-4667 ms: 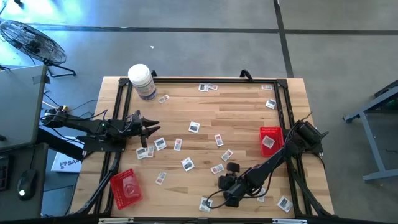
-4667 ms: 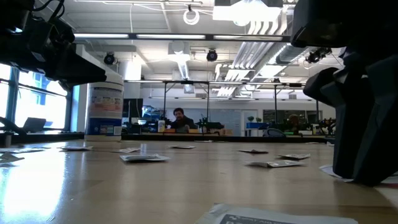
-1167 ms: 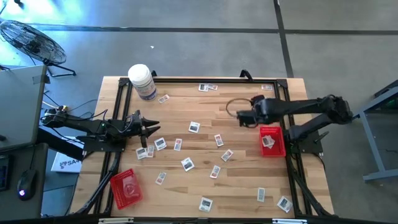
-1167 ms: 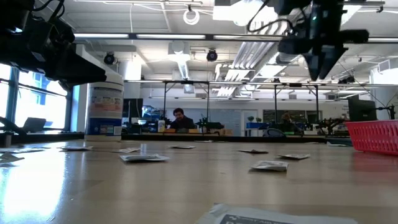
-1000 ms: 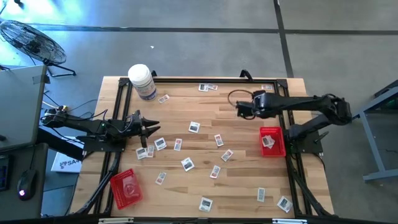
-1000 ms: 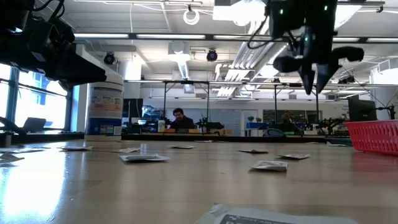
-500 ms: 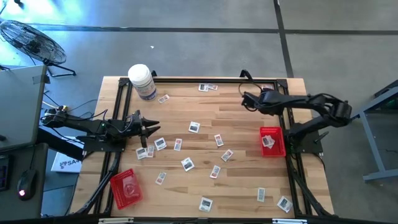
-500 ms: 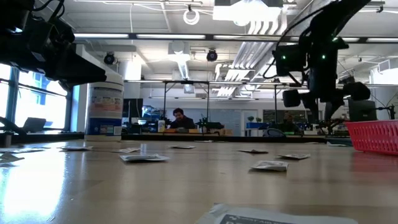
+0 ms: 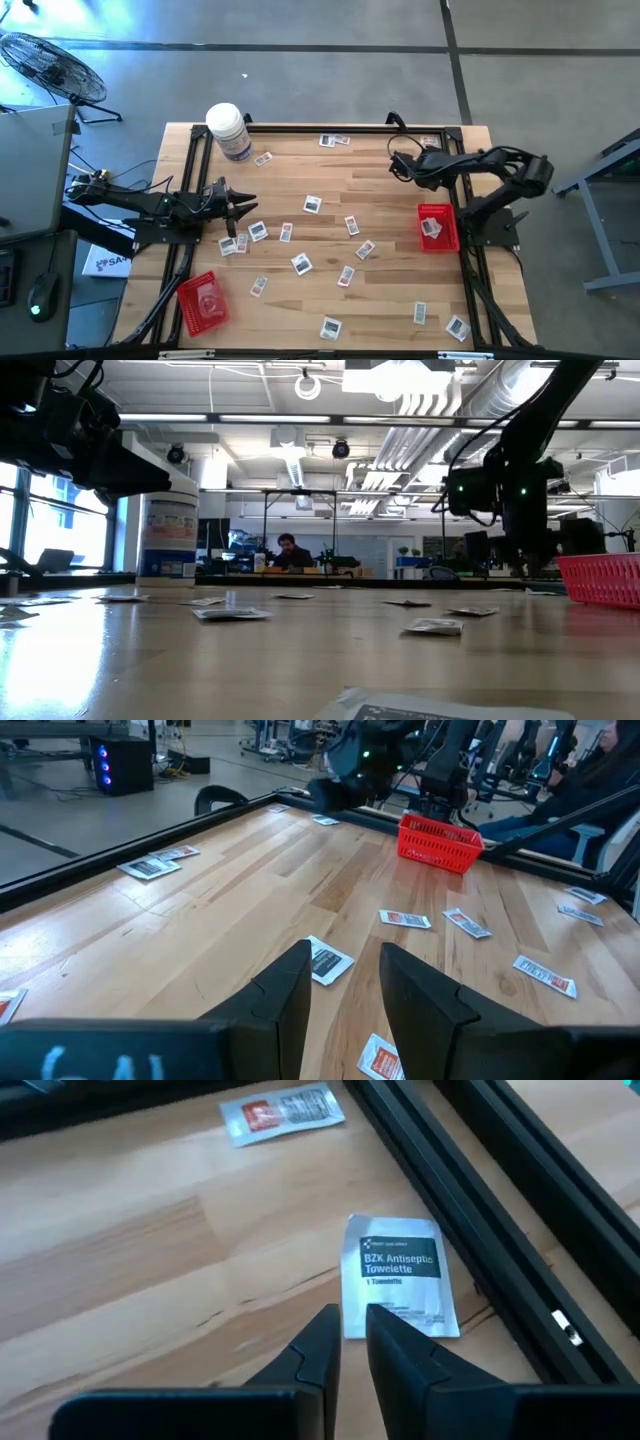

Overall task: Pick & Place First Aid Supplies
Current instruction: Put the towelette pack into the right red bin

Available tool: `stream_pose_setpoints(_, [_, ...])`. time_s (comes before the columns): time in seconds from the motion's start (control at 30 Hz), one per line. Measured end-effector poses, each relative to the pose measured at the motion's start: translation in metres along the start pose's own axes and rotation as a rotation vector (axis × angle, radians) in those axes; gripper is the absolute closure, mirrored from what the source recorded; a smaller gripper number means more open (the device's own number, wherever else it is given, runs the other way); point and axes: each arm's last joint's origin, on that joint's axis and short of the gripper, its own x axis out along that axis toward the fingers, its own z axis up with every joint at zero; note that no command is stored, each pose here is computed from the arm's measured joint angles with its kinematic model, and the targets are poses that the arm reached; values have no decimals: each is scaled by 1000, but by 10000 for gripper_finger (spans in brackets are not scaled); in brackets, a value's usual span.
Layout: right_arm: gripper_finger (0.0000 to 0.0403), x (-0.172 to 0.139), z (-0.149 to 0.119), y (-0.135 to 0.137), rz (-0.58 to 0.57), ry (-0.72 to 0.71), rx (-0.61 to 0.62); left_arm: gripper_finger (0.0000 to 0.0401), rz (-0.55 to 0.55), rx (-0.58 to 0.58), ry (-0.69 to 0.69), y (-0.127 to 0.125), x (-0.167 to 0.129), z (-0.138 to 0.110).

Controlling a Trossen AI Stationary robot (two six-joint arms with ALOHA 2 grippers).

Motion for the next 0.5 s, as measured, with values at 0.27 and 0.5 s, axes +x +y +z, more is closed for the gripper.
stream_pose_setpoints(0.27, [367, 23, -8, 8, -49, 22, 16, 282, 0, 0, 0, 0, 0, 0])
stream_pose_setpoints(0.5, [373, 23, -10, 11, -21, 52, -8, 282, 0, 0, 0, 0, 0, 0])
